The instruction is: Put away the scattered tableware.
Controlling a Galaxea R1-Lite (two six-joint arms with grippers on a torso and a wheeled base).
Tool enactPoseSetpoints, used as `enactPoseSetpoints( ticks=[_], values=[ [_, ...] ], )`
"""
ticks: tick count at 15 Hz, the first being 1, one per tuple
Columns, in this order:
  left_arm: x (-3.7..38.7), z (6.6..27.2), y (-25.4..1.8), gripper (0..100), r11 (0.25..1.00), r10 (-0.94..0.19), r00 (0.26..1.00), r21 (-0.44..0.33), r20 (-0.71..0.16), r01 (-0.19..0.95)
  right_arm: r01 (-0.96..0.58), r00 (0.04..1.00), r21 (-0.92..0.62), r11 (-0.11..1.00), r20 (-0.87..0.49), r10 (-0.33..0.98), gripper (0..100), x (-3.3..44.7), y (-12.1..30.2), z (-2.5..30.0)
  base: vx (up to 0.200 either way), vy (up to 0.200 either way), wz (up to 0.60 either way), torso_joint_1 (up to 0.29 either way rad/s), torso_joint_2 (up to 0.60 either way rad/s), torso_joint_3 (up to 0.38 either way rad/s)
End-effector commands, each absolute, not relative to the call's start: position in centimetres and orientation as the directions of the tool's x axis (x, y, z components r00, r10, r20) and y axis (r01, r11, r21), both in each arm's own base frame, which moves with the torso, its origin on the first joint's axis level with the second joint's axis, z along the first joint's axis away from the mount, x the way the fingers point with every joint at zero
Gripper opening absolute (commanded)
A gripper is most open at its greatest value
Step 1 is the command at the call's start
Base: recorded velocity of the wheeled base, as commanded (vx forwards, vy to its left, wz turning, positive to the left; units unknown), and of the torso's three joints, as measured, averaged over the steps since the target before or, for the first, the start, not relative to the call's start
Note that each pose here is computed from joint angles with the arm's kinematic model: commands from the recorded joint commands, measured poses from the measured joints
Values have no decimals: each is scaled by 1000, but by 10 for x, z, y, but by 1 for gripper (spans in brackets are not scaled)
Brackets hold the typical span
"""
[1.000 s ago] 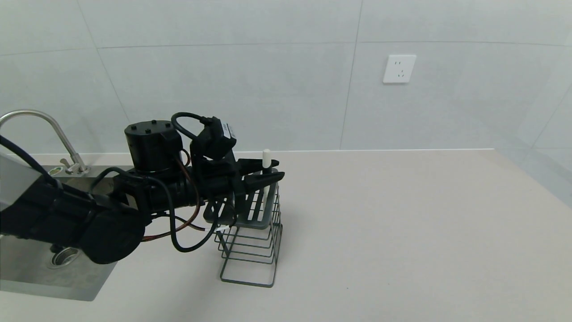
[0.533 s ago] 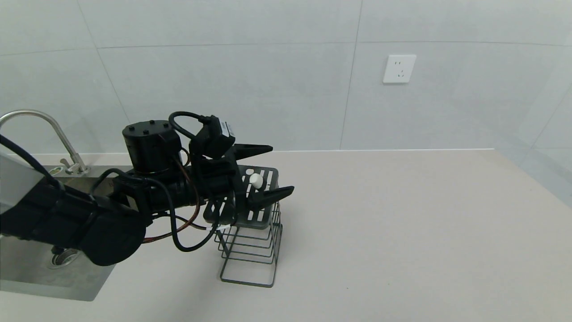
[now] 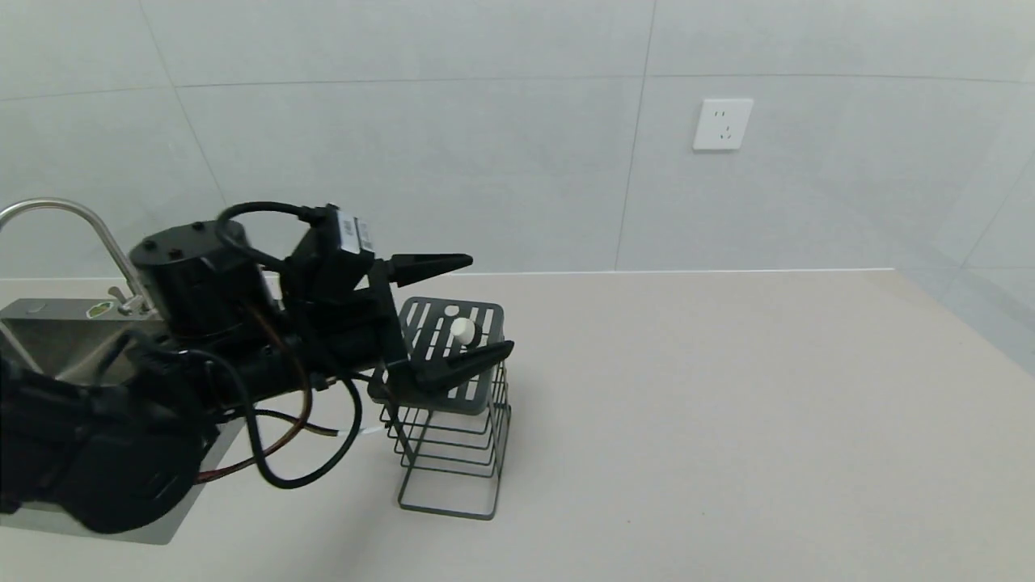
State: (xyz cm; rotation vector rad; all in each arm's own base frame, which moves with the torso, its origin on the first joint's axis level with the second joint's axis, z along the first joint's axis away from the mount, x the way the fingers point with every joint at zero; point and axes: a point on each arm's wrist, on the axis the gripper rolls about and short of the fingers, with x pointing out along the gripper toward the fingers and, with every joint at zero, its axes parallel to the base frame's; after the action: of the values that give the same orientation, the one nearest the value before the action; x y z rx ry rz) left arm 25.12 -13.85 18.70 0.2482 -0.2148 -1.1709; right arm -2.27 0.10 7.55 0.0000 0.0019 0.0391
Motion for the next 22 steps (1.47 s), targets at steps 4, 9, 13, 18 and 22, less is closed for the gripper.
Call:
enactPoseSetpoints(
  ticks=[4, 9, 13, 18, 22],
  values=[
    [118, 238, -53, 100, 543, -839, 478, 455, 260, 706, -40, 999, 0, 999, -2, 40, 0, -23, 1, 76, 0, 0, 0, 0, 0, 0],
    [28, 178, -18, 100, 669, -735, 626, 433, 262, 604, -40, 999, 0, 999, -2, 40, 0, -23, 1, 76, 0, 0, 0, 0, 0, 0],
    [-20, 116, -12, 100, 748, -654, 736, 293, 175, 595, -40, 999, 0, 999, -2, 40, 0, -23, 1, 76, 0, 0, 0, 0, 0, 0],
    [-18, 98, -5, 100, 924, -357, 928, 188, 111, 333, -40, 999, 2, 999, -2, 40, 0, -23, 1, 76, 0, 0, 0, 0, 0, 0],
    [-22, 77, -1, 100, 1000, -20, 1000, 18, 2, 20, -40, 999, -3, 999, -2, 40, 0, -23, 1, 76, 0, 0, 0, 0, 0, 0]
  ],
)
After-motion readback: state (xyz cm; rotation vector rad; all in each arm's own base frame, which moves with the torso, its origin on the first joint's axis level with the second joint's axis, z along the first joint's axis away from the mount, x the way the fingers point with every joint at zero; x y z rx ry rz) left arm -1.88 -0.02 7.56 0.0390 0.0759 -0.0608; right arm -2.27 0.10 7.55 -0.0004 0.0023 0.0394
